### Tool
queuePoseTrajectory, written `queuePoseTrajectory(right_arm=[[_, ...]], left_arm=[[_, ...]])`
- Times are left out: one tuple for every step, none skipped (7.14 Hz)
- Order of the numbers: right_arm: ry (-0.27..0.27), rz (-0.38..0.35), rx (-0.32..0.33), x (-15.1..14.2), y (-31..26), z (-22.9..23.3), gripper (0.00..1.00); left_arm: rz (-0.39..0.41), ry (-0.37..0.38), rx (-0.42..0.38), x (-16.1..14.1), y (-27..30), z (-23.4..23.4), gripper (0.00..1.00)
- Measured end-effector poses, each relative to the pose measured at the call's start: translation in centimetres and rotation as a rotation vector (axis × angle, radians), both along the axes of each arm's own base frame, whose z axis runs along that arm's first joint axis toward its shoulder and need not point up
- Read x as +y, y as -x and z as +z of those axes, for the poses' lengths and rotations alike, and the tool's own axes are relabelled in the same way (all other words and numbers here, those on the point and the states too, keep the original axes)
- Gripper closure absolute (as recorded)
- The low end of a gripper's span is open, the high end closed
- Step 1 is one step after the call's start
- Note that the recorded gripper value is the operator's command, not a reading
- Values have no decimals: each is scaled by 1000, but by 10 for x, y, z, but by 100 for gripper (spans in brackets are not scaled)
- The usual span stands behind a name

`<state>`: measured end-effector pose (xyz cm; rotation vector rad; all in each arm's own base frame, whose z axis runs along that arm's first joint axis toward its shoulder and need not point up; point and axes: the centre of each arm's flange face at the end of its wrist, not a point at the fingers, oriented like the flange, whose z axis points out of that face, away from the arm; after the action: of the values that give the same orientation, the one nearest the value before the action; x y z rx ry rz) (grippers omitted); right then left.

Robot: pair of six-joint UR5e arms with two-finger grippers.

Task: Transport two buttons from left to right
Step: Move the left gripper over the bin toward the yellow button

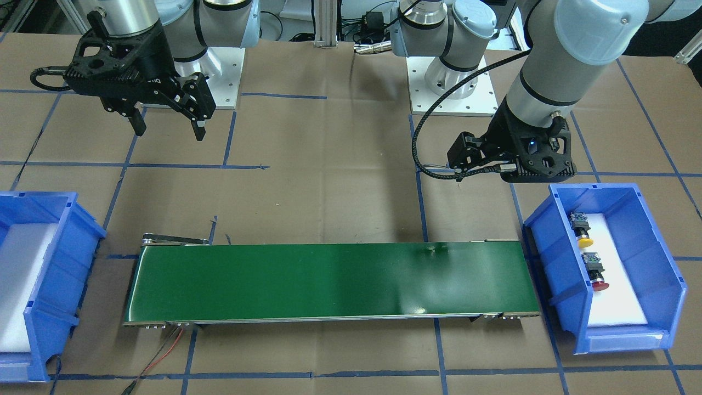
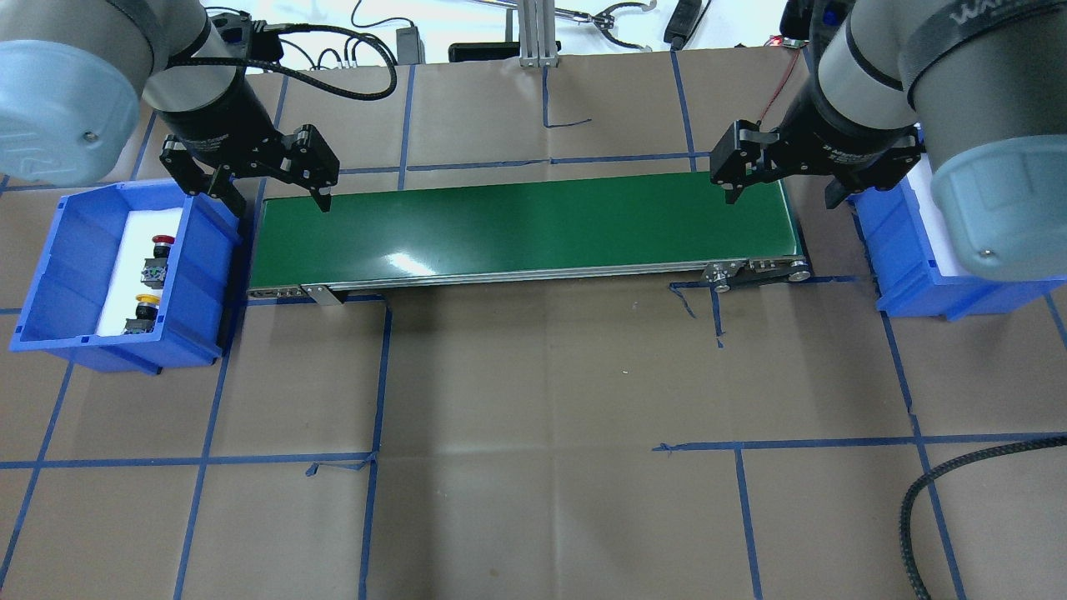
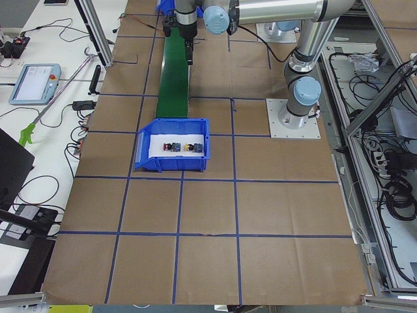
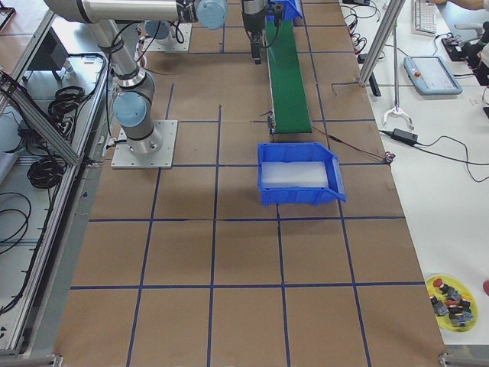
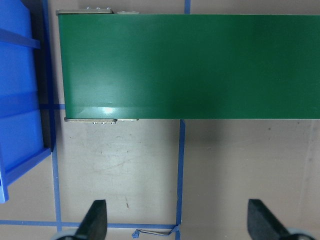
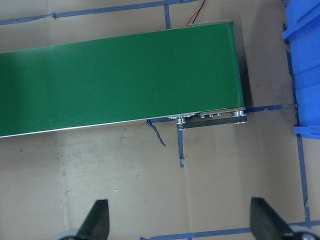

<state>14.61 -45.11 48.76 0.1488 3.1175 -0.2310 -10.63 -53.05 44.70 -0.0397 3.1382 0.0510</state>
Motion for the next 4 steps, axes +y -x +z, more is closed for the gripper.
queuePoseTrajectory(right_arm=[[-37,0,-1,3,0,-3,0],[-78,-1,-2,7,0,-7,0],[-98,-2,0,9,0,-9,0],[-105,-1,1,9,0,-10,0]], left_arm=[[0,1,0,0,0,0,0],[0,1,0,0,0,0,0],[0,1,0,0,0,0,0],[0,2,0,0,0,1,0]])
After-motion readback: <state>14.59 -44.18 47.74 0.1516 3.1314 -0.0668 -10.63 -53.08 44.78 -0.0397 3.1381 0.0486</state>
